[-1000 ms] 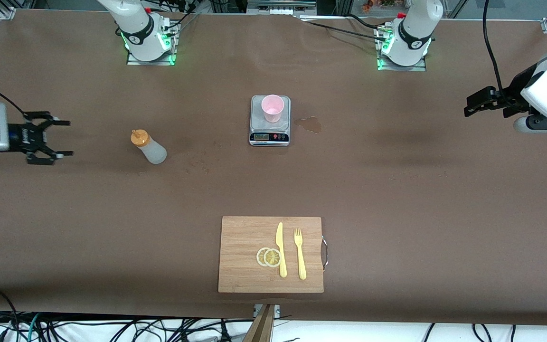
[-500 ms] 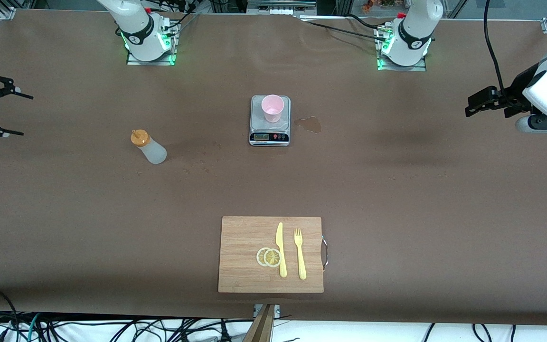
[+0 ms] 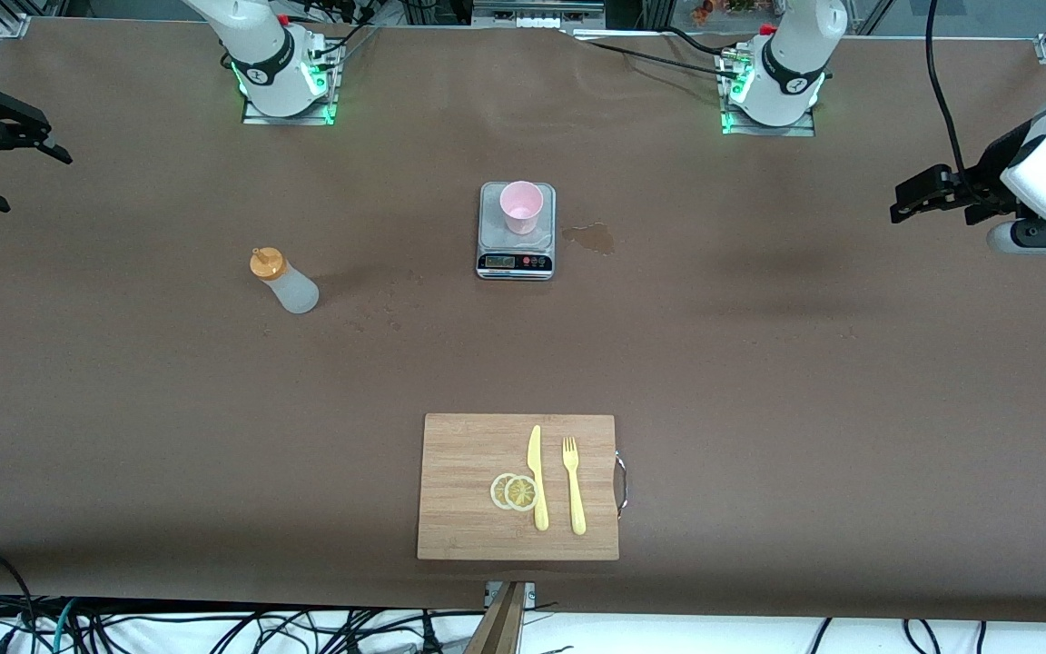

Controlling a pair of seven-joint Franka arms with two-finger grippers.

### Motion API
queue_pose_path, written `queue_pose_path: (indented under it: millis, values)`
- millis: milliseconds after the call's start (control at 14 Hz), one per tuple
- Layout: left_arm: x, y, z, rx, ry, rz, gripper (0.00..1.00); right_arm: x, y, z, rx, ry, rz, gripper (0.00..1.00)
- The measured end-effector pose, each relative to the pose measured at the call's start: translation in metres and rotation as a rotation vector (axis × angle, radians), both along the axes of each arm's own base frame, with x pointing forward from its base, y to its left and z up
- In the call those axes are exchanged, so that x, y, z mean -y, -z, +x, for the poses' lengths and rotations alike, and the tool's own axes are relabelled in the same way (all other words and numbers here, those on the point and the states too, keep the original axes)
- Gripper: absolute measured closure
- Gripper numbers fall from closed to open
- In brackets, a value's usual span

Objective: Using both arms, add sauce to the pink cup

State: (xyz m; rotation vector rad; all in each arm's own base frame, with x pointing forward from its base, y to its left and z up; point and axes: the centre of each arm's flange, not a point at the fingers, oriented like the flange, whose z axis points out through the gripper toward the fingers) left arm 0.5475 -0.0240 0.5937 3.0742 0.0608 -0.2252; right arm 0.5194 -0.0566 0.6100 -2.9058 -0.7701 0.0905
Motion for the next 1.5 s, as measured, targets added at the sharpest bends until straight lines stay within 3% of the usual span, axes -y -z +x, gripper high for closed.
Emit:
queue_pose_path:
  millis: [214, 357, 500, 786, 1500]
  values:
    - [0.0, 0.0, 0.0, 0.0, 0.0, 0.0, 0.0, -0.029, -0.009, 0.004, 0.002, 0.218, -0.123, 0.0]
    - [0.0, 0.0, 0.0, 0.0, 0.0, 0.0, 0.0, -0.045, -0.014, 0.009, 0.029, 0.267, -0.176, 0.0]
    - [0.0, 0.0, 0.0, 0.0, -0.001, 0.0, 0.0, -0.044, -0.015, 0.016, 0.05, 0.289, -0.157, 0.0]
    - [0.0, 0.0, 0.0, 0.0, -0.001, 0.0, 0.0, -0.042, -0.014, 0.018, 0.039, 0.312, -0.076, 0.0]
    - [0.0, 0.0, 0.0, 0.0, -0.001, 0.0, 0.0, -0.046, -0.011, 0.02, 0.033, 0.307, -0.068, 0.0]
